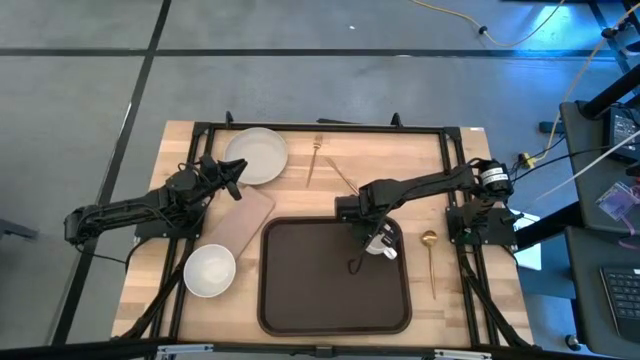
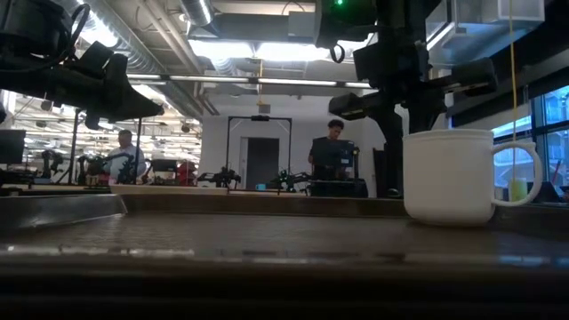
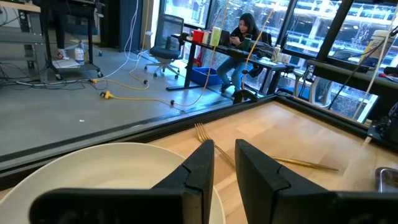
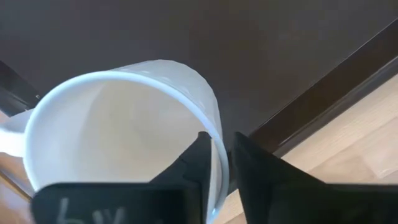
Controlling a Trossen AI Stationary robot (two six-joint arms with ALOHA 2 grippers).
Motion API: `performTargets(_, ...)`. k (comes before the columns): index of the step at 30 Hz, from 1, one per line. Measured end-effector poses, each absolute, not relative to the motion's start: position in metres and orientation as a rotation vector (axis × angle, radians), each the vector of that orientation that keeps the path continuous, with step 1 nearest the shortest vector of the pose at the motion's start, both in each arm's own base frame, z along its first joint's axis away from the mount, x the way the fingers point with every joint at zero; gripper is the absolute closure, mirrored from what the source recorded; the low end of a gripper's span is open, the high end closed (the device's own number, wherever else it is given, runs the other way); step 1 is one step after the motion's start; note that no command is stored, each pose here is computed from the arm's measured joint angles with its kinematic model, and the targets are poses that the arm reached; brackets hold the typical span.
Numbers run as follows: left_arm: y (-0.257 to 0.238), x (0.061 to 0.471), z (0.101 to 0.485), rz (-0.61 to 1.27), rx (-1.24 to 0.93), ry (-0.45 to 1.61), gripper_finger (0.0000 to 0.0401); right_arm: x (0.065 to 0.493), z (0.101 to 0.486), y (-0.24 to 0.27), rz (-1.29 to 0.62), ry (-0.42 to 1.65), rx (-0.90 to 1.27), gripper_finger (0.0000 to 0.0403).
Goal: Set up tray
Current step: Put the white mug on the black serving tray, then put the gray plate on the black serving tray to the bottom left of the white mug
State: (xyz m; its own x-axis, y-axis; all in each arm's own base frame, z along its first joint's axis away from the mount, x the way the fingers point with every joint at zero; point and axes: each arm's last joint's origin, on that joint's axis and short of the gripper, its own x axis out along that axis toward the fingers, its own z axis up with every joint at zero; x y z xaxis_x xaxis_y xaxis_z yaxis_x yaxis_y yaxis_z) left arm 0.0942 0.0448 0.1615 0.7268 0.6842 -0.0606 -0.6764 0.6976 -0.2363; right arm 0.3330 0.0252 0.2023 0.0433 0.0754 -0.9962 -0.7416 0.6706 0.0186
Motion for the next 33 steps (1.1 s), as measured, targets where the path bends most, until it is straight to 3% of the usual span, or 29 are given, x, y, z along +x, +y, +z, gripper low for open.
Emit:
performTargets(7,0.045,0.094,0.162,0.759,-0.25,-0.033,0.0342,0.333,0.202,0.025,0.686,1.4,-0.605,0.0293)
performTargets(15,0.045,0.094,0.162,0.759,-0.25,-0.033,0.0342,0.335,0.211,0.025,0.686,1.4,-0.605,0.0286)
performTargets(27,0.045,0.094,0.162,0.759,-0.25,-0.033,0.0342,0.338,0.268,0.025,0.674,1.425,-0.581,0.0286)
performTargets(30,0.045,0.094,0.162,0.759,-0.25,-0.033,0.0342,0.347,0.291,0.021,0.564,1.35,-0.484,0.0286)
performTargets(33,0.045,0.094,0.163,0.756,-0.252,-0.051,0.0342,0.358,0.301,0.009,0.522,1.217,-0.188,0.0286)
